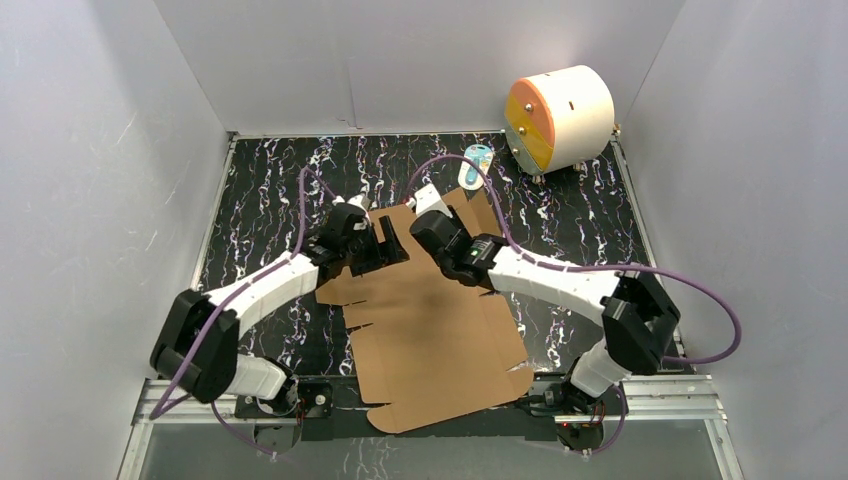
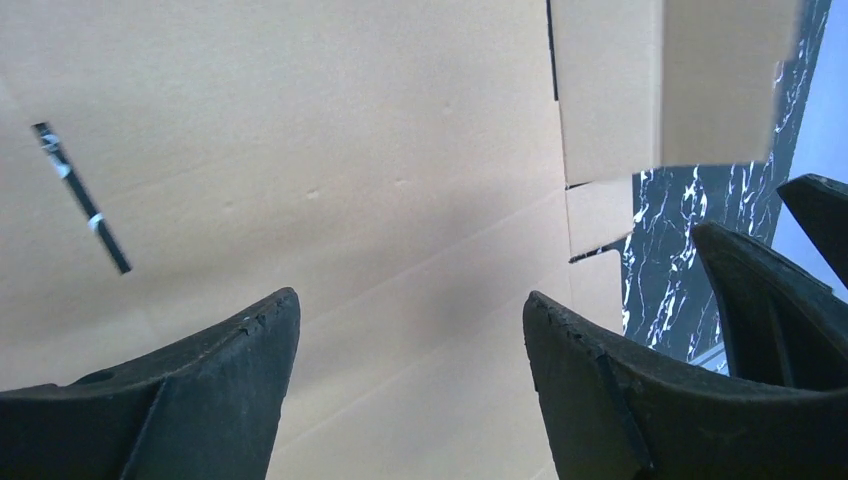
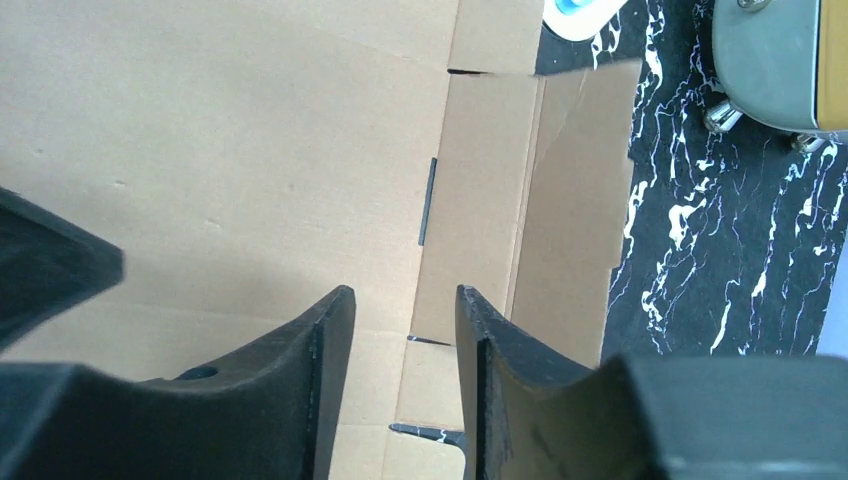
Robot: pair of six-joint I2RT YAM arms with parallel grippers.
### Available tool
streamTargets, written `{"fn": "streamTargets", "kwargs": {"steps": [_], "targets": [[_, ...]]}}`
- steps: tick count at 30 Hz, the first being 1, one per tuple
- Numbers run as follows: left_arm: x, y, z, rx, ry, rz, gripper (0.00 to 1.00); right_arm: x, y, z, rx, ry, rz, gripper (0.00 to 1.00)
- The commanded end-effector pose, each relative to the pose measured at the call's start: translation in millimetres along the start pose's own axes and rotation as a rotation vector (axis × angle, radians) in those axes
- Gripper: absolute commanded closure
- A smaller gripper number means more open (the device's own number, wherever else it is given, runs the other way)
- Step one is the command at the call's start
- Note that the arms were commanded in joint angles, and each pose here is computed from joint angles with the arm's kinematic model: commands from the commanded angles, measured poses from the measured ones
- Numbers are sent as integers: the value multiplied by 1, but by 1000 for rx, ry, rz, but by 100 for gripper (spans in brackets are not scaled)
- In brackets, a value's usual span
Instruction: Fold the paper box
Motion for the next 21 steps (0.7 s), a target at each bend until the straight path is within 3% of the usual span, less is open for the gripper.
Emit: {"fn": "streamTargets", "kwargs": {"steps": [1, 6, 12, 21], "targets": [[7, -3, 40, 45, -54, -15, 20, 11, -9, 18, 24, -80, -51, 47], [-8, 19, 72, 127, -62, 39, 19, 15, 4, 32, 188, -176, -99, 39], [-34, 55, 95, 246, -79, 145, 16, 2, 44, 33, 421, -204, -168, 27], [-65, 87, 94, 334, -37, 261, 16, -21, 85, 17, 588, -203, -208, 14]]}}
Point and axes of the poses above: each gripper's point midway between its finger pads, its own z axis back along the fingers, its own y axis along the line the jaws close on, x = y × z, the point moved 4 cm from there along z, back along the fingers, and after that the axes turned 5 degrees about z, right-handed, at the moved point
